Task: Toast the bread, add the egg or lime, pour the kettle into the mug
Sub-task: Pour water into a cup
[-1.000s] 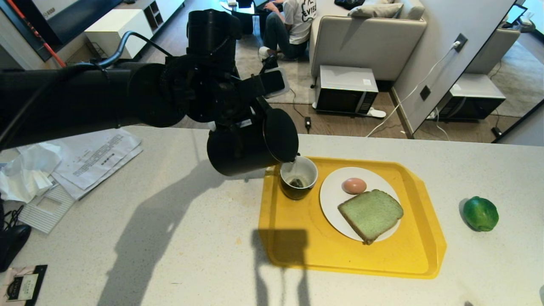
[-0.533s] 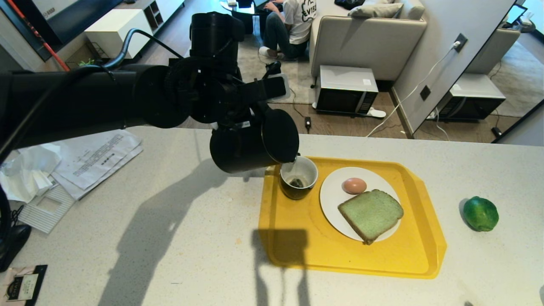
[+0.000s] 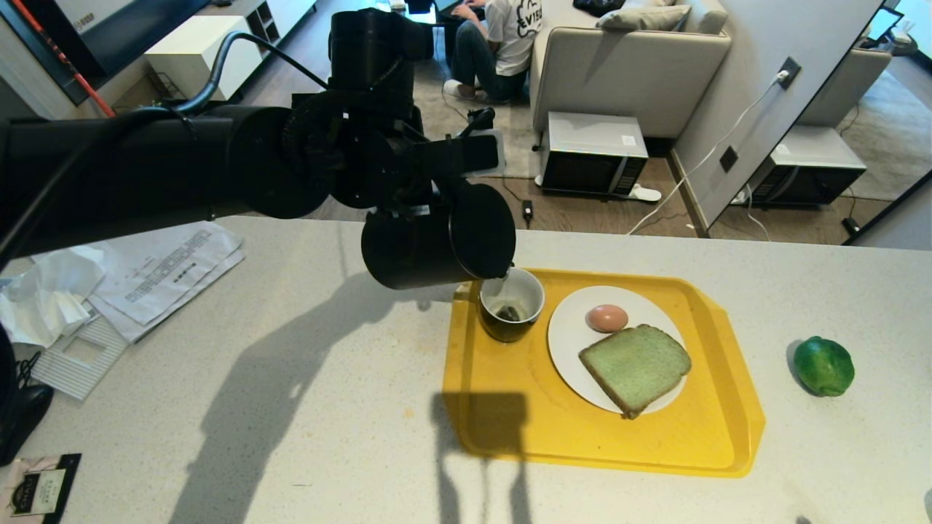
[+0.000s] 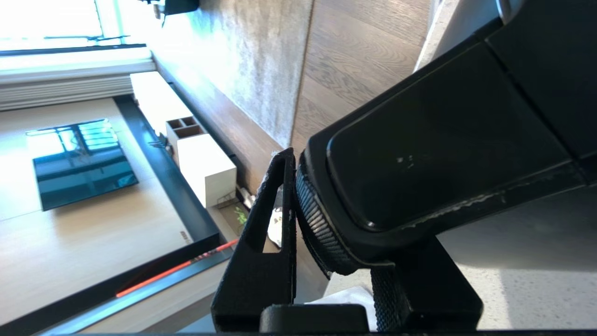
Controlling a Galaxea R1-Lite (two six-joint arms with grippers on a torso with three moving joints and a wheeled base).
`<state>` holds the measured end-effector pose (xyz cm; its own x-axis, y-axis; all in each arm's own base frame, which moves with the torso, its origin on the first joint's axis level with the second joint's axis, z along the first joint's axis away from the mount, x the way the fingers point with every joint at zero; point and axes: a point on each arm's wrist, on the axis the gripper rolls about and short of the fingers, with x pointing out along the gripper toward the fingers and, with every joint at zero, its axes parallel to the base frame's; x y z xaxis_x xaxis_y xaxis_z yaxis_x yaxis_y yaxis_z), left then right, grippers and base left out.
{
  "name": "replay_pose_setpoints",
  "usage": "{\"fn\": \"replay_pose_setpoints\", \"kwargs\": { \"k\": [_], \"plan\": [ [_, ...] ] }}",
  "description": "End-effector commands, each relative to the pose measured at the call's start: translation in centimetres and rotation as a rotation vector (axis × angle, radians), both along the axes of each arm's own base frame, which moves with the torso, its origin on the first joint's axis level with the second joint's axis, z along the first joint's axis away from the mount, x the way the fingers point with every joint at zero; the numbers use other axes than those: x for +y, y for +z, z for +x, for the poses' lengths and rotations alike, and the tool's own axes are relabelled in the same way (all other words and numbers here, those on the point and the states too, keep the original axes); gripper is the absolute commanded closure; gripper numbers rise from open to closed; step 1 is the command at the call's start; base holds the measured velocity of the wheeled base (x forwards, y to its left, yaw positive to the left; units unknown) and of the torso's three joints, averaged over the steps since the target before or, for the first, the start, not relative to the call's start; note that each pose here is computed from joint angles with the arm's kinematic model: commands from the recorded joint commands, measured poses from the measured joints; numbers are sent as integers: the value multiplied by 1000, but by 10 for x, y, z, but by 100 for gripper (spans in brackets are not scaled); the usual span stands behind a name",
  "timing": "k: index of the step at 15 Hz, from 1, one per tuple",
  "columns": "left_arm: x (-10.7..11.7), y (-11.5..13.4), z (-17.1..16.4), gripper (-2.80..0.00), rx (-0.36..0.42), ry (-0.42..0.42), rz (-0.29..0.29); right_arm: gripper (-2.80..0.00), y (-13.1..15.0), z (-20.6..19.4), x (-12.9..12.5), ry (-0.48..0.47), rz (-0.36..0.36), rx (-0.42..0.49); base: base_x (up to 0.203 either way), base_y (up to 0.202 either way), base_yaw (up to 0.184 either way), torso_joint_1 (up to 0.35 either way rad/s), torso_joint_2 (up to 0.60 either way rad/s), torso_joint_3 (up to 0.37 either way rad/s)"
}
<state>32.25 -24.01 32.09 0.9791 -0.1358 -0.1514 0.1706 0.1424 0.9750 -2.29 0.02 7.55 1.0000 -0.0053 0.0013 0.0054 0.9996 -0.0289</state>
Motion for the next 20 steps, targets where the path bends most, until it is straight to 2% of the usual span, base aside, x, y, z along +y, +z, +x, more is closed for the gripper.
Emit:
{"fn": "replay_pose_setpoints", "kwargs": {
  "k": [1, 2, 9, 14, 20],
  "plan": [
    [-1, 4, -5, 0, -9, -6, 4, 0, 0, 0, 0, 1, 0, 1, 0, 0, 0, 0, 0, 0],
    [-1, 5, -6, 0, -12, -5, 10, 0, 0, 0, 0, 1, 0, 1, 0, 0, 0, 0, 0, 0],
    [-5, 17, -23, 0, -65, 30, 170, 0, 0, 0, 0, 1, 0, 1, 0, 0, 0, 0, 0, 0],
    [-13, 22, -25, 0, -135, 44, 203, 0, 0, 0, 0, 1, 0, 1, 0, 0, 0, 0, 0, 0],
    [-19, 19, -25, 0, -136, 45, 204, 0, 0, 0, 0, 1, 0, 1, 0, 0, 0, 0, 0, 0]
  ]
}}
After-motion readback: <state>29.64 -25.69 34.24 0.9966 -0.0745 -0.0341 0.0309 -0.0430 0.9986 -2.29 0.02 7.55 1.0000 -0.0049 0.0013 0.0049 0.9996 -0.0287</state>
